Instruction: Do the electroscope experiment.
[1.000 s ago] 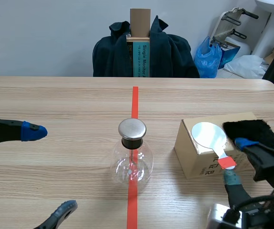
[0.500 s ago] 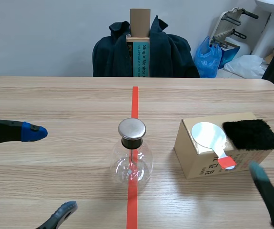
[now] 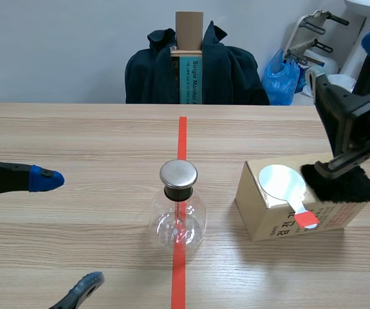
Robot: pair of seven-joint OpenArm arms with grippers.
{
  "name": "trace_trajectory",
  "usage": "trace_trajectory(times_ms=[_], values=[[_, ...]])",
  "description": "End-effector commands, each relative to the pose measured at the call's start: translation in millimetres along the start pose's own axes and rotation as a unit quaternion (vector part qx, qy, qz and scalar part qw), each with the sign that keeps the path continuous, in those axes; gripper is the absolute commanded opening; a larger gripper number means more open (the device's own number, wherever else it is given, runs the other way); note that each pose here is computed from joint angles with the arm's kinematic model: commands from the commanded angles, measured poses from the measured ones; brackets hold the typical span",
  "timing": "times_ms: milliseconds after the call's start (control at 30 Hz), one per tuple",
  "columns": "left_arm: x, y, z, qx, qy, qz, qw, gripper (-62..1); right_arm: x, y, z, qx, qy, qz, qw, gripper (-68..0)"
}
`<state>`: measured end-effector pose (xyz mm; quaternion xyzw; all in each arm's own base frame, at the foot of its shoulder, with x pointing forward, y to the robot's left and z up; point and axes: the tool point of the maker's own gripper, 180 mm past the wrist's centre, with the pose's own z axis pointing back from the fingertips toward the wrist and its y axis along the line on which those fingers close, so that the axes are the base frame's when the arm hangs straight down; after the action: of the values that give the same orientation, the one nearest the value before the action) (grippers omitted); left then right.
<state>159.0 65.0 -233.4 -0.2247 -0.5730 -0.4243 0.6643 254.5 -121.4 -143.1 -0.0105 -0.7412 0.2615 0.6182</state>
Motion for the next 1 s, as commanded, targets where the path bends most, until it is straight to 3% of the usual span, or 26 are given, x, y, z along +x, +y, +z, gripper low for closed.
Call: trace_trajectory(times_ms=[0, 133, 233, 400, 467, 867, 967], values=[[8.0, 0.4, -1.7, 0.004, -0.017, 0.003, 0.9998, 1.4, -4.7, -7.3, -0.4, -0.017, 0.007, -0.003, 0.9998, -37.6], [8.1, 0.4, -1.7, 0.004, -0.017, 0.003, 0.9998, 1.4, -17.2, -9.9, 0.3, -0.036, 0.039, -0.033, 0.9981, -41.9], [8.1, 0.4, -1.7, 0.004, -0.017, 0.003, 0.9998, 1.4, -15.6, -13.2, -1.2, -0.050, 0.034, -0.031, 0.9977, -41.3], [8.1, 0.4, -1.7, 0.004, -0.017, 0.003, 0.9998, 1.4, -14.9, -14.8, -0.4, -0.065, 0.031, -0.035, 0.9968, -22.2], [8.1, 0.4, -1.7, 0.004, -0.017, 0.003, 0.9998, 1.4, -15.2, -15.3, 0.1, -0.072, 0.031, -0.041, 0.9961, -18.3], [8.0, 0.4, -1.7, 0.004, -0.017, 0.003, 0.9999, 1.4, -17.5, -19.3, -1.3, -0.101, 0.035, -0.066, 0.9921, -18.4], [8.0, 0.5, -1.7, 0.004, -0.017, 0.003, 0.9999, 1.4, -17.1, -22.3, -2.0, -0.116, 0.035, -0.060, 0.9909, -18.4]])
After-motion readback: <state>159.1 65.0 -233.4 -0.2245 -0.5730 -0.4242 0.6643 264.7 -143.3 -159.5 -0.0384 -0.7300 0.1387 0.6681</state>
